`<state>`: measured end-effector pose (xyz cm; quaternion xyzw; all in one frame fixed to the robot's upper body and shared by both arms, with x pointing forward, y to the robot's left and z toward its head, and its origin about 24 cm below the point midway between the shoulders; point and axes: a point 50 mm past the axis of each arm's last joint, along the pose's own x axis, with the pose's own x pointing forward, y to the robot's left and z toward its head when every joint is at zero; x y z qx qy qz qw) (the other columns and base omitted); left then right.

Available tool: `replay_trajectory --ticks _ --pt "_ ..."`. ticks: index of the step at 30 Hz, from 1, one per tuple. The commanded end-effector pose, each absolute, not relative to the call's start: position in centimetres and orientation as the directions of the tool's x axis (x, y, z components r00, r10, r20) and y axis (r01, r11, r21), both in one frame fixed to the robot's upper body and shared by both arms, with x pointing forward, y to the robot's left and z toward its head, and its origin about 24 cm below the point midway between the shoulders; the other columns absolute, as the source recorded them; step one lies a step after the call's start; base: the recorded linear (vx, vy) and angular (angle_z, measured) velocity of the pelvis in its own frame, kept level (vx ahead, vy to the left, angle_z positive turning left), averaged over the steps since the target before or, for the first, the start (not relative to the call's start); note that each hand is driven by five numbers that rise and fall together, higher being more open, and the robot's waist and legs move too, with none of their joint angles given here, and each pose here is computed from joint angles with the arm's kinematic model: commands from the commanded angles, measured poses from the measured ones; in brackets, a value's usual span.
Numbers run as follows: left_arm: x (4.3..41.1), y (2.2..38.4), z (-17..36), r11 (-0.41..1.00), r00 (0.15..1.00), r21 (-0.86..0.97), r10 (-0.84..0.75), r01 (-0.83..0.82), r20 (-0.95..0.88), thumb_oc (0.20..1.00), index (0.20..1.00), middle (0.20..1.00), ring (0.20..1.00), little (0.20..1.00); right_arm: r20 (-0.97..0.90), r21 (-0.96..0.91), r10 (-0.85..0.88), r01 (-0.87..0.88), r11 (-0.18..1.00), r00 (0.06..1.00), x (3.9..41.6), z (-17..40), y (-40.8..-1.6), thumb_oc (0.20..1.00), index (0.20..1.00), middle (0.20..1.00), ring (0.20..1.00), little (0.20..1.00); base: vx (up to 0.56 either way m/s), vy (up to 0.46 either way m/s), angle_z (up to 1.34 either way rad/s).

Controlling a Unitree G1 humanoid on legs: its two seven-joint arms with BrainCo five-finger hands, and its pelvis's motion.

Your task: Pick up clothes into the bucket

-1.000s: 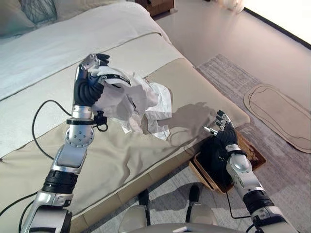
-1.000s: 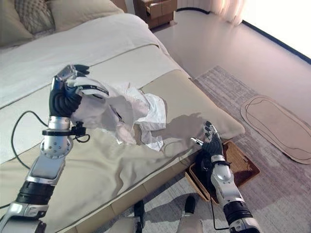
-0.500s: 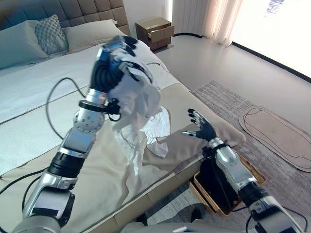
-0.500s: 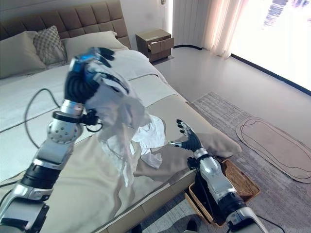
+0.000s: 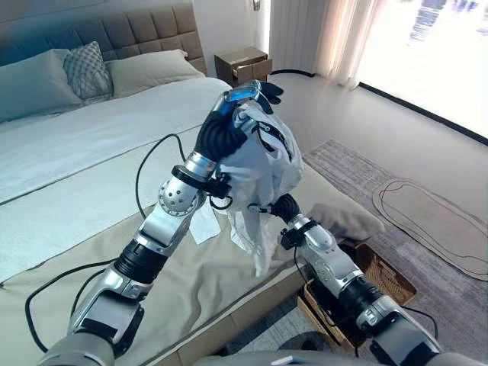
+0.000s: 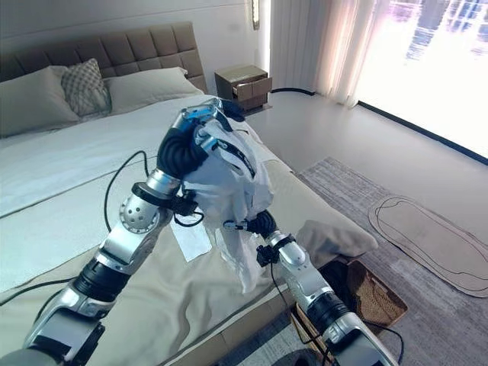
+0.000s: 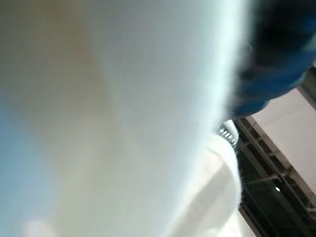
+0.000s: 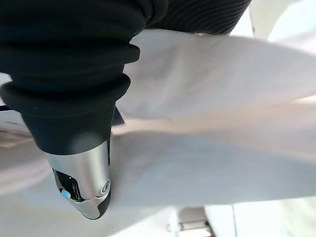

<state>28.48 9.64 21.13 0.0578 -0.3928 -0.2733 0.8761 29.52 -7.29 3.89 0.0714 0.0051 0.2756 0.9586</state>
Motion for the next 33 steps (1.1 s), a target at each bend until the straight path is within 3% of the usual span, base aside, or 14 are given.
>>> replay_trajectory --ticks 1,10,11,12,13,26,33 --pt "28.1 9.5 23.4 0.838 0.464 0.312 -0.516 0.449 0.72 0.2 0.2 0.2 0.2 0.2 0.178 0.175 0.572 -0.598 0.782 0.8 30.2 7.2 -5.3 1.0 1.0 1.0 1.0 1.0 0.0 0.0 0.0" --pt "28.1 8.7 23.2 0.815 0.453 0.285 -0.531 0.505 0.716 0.2 0.2 0.2 0.2 0.2 0.143 0.101 0.738 -0.751 0.652 0.66 29.1 7.0 -3.1 1.0 1.0 1.0 1.0 1.0 0.0 0.0 0.0" --pt "28.1 8.7 23.2 0.815 0.453 0.285 -0.531 0.505 0.716 0.2 0.2 0.2 0.2 0.2 0.143 0.101 0.738 -0.751 0.652 0.66 29.1 7.0 -3.1 0.89 0.89 0.89 0.89 0.89 0.0 0.0 0.0" --pt "28.1 8.6 23.2 0.813 0.451 0.28 -0.53 0.51 0.718 0.2 0.2 0.2 0.2 0.2 0.137 0.1 0.737 -0.75 0.654 0.661 29.1 6.9 -3.0 0.507 0.507 0.507 0.507 0.507 0.0 0.0 0.0" --pt "28.1 8.4 23.2 0.81 0.448 0.278 -0.532 0.516 0.719 0.2 0.2 0.2 0.2 0.2 0.138 0.103 0.732 -0.745 0.659 0.667 29.2 6.9 -3.1 0.2 0.2 0.2 0.2 0.2 0.0 0.0 0.0" --pt "28.2 10.2 22.7 0.817 0.492 0.148 -0.468 0.557 0.734 0.2 0.2 0.2 0.2 0.2 0.071 0.189 0.533 -0.536 0.823 0.843 29.5 4.1 -8.2 0.2 0.2 0.2 0.2 0.2 0.0 0.0 0.0" --pt "28.7 13.0 20.4 0.893 0.615 0.066 -0.358 0.444 0.703 0.2 0.2 0.2 0.2 0.2 0.146 0.317 0.316 -0.347 0.883 0.937 29.5 4.6 -12.3 0.2 0.2 0.2 0.2 0.2 0.0 0.0 0.0"
